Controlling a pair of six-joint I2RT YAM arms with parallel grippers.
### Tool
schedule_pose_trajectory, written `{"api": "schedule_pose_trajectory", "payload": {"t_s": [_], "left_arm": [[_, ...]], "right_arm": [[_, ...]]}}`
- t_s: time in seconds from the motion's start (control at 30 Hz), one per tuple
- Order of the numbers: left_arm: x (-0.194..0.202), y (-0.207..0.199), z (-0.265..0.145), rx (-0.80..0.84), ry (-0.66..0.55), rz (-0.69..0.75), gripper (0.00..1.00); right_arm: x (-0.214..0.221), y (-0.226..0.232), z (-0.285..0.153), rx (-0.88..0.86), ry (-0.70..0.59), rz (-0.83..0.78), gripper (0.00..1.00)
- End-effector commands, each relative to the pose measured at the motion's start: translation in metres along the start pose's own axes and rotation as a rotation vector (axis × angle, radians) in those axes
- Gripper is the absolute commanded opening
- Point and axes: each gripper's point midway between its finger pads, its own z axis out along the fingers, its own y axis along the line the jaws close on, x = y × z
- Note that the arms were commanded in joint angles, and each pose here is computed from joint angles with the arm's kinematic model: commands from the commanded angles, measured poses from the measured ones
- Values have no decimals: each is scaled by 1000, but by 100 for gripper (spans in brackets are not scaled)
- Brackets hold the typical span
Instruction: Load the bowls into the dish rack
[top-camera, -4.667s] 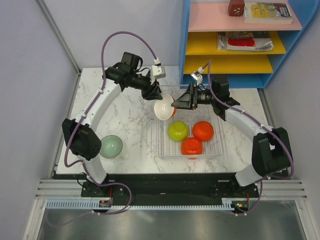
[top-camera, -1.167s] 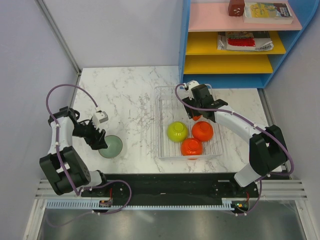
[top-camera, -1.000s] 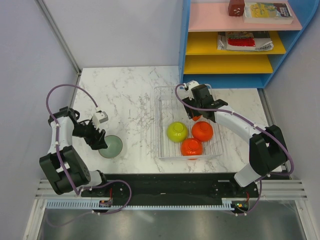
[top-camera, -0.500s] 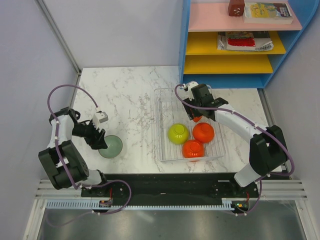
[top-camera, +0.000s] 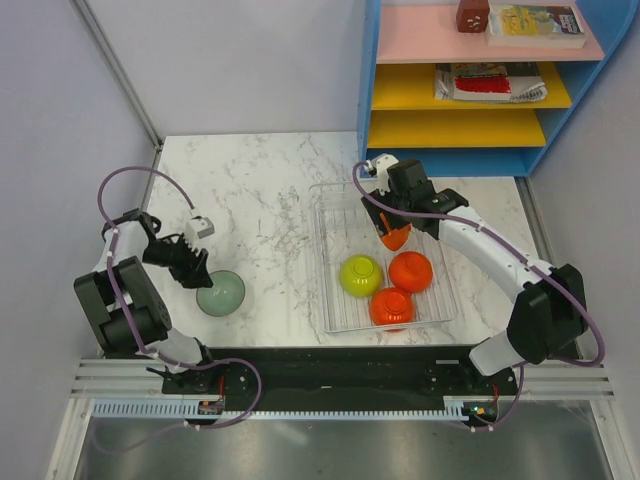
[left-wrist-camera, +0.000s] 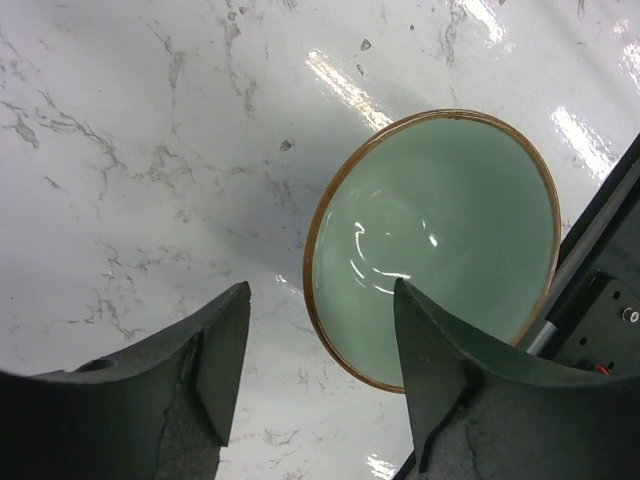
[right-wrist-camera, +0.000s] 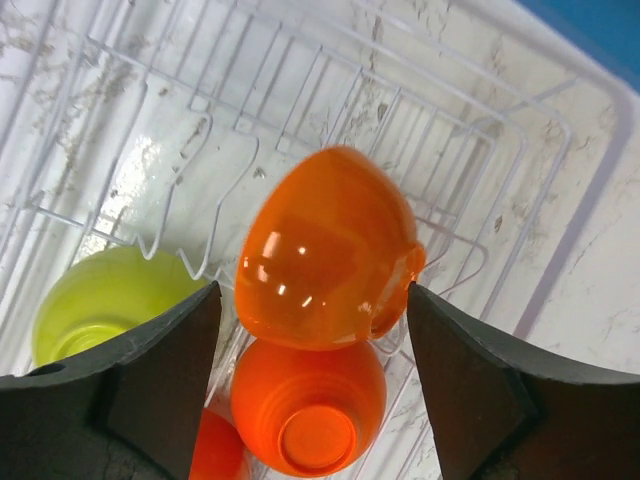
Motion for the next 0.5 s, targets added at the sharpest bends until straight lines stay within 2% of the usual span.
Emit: {"api": "schedule_pose_trajectory", "payload": {"t_s": [0.0,0.27,0.3,0.37,0.4,0.47], "left_arm": [[-2,10,2,-14,-13,-17,59],[14,11,19,28,12,-47,45],[16,11,20,34,14,-51,37],[19,9,24,49,17,-62,29],[20,10,25,46,18,-60,17],[21,10,28,50,13,-67,2]], "right_arm": [[-51,-3,-28,-5,-158,-11,83],[-62,-3,-28,-10,-175,-6,84],[-63,-4,-28,-6,-176,-3,84],[-64,-4,-28,-7,-175,-6,84],[-63,-5,-28,2,-173,-5,84],[-64,-7,-29,13,-173,-8,84]]}}
